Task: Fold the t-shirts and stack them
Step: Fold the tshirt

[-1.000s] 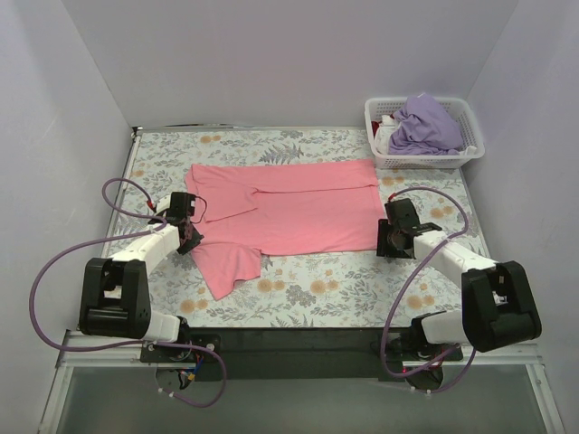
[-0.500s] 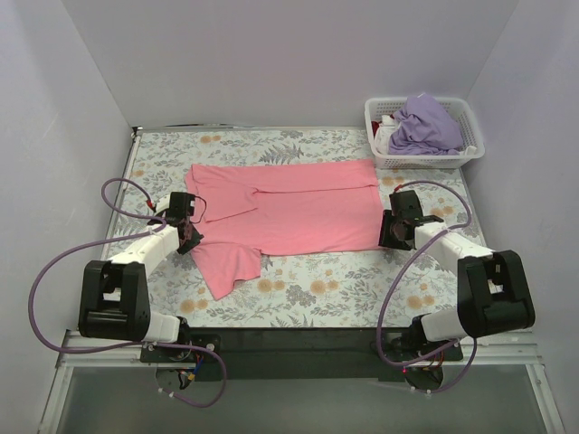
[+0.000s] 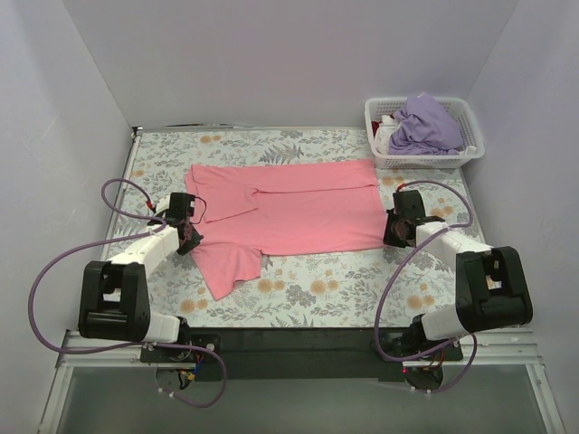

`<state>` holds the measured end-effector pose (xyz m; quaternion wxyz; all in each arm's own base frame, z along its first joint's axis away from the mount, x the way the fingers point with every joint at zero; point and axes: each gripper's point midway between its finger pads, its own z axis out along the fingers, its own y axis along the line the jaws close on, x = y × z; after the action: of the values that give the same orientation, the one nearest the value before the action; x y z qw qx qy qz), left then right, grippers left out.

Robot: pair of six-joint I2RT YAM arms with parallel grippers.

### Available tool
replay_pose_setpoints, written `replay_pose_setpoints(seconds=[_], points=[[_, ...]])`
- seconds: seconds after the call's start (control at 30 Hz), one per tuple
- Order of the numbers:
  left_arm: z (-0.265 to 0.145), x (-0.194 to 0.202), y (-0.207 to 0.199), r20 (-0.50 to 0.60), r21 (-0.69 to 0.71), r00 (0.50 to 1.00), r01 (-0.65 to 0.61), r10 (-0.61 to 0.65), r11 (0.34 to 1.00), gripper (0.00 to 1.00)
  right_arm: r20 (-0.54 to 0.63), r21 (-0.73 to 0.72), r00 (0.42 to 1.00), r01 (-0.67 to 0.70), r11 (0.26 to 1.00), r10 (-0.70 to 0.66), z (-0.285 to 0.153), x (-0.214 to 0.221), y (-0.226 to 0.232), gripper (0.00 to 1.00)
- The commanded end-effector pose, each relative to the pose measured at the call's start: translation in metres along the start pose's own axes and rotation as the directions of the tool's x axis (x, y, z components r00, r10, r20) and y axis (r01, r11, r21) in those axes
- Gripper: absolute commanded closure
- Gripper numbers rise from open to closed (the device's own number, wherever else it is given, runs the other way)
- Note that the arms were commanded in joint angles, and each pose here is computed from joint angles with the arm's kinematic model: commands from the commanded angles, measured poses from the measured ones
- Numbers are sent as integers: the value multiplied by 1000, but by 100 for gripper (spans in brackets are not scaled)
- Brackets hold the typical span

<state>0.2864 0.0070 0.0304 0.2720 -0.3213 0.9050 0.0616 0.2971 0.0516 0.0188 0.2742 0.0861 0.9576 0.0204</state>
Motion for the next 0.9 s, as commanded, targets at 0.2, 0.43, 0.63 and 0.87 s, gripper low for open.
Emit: replay_pose_setpoints(seconds=[0.2, 0.43, 0.63, 0.87], points=[[-18, 1, 13, 10, -22, 998, 58, -58, 998, 100, -72, 27, 997, 25, 999, -23, -24, 26, -16, 99], [-36, 4, 15, 0, 16, 997, 80, -80, 997, 100, -73, 5, 996, 60, 998, -60, -52, 21, -17, 99], [-40, -20, 4, 23, 10, 997, 79, -79, 997, 100, -9, -23, 999, 43, 999, -43, -60, -13, -4, 99], [-26, -48, -12, 31, -21, 997, 78, -77, 997, 100, 5, -10, 999, 40, 999, -40, -50, -52, 6, 99]])
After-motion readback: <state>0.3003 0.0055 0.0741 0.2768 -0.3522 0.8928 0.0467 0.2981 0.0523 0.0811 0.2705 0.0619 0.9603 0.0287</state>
